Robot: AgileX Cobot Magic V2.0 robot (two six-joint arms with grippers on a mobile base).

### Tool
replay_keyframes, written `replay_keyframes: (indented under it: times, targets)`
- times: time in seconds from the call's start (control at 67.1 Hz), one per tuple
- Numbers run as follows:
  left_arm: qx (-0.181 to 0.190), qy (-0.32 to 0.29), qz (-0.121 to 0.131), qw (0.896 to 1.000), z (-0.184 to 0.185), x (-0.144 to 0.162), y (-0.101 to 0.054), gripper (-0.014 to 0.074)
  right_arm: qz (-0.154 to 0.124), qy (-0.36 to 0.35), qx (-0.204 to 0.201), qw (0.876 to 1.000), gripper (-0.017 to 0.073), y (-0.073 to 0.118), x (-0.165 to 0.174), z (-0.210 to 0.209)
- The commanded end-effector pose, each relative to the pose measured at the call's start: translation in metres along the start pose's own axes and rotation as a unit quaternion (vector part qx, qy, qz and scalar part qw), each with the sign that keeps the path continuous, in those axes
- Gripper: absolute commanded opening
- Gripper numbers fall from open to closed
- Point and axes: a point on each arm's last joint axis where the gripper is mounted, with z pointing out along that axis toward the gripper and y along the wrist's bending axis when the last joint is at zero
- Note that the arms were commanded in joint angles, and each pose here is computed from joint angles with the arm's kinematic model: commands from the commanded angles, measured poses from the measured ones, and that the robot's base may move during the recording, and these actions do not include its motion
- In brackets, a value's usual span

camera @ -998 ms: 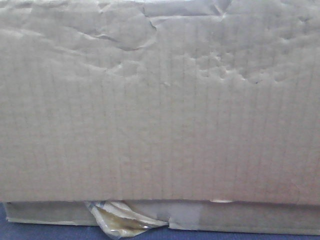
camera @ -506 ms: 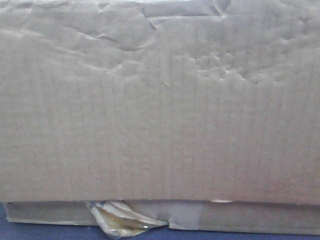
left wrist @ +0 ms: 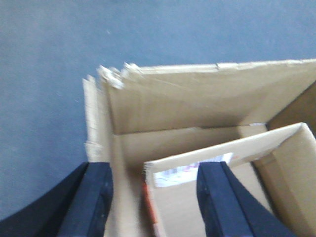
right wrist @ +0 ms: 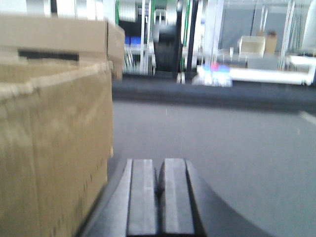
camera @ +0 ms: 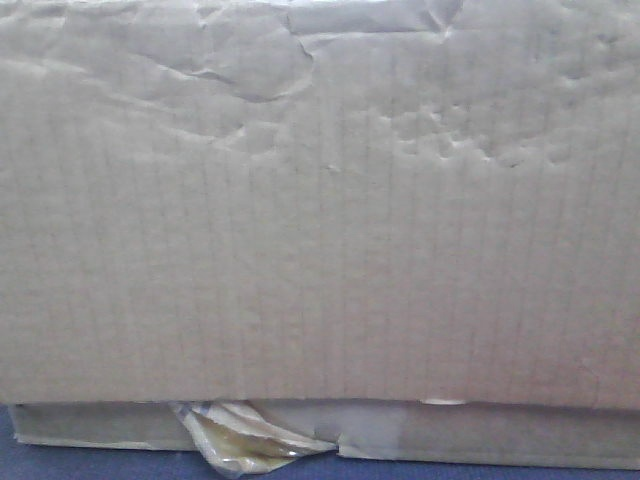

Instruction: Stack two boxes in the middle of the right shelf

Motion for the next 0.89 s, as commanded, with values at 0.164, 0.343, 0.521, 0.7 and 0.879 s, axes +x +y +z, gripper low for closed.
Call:
replay_keyframes:
  times: [0.164, 0.343, 0.521, 0.7, 0.879]
  targets:
    - [-0.019, 0.0, 0.005, 1.0, 0.001, -0.007, 0.025, 0.0298, 0.044, -0.007, -0.015, 0.999, -0.0169, 0.003, -0.071, -0.013]
    - [-0.034, 0.027, 0.005, 0.999, 0.015, 0.001, 0.033, 0.0298, 0.037, 0.124, -0.037, 0.991, -0.0169, 0.009, -0.132, -0.012]
    - [-0.045, 0.058, -0.013, 0.997, 0.029, 0.009, 0.044, 0.0298, 0.036, 0.162, -0.041, 0.985, -0.0169, 0.01, -0.172, 0.016]
    - [-0.046, 0.065, -0.03, 0.996, 0.032, 0.008, 0.052, 0.0298, 0.058, 0.149, -0.052, 0.986, -0.0169, 0.012, -0.195, 0.037]
    - [-0.04, 0.069, -0.035, 0.996, 0.032, 0.008, 0.052, 0.0298, 0.054, 0.274, -0.061, 0.958, -0.0154, 0.015, -0.207, 0.081]
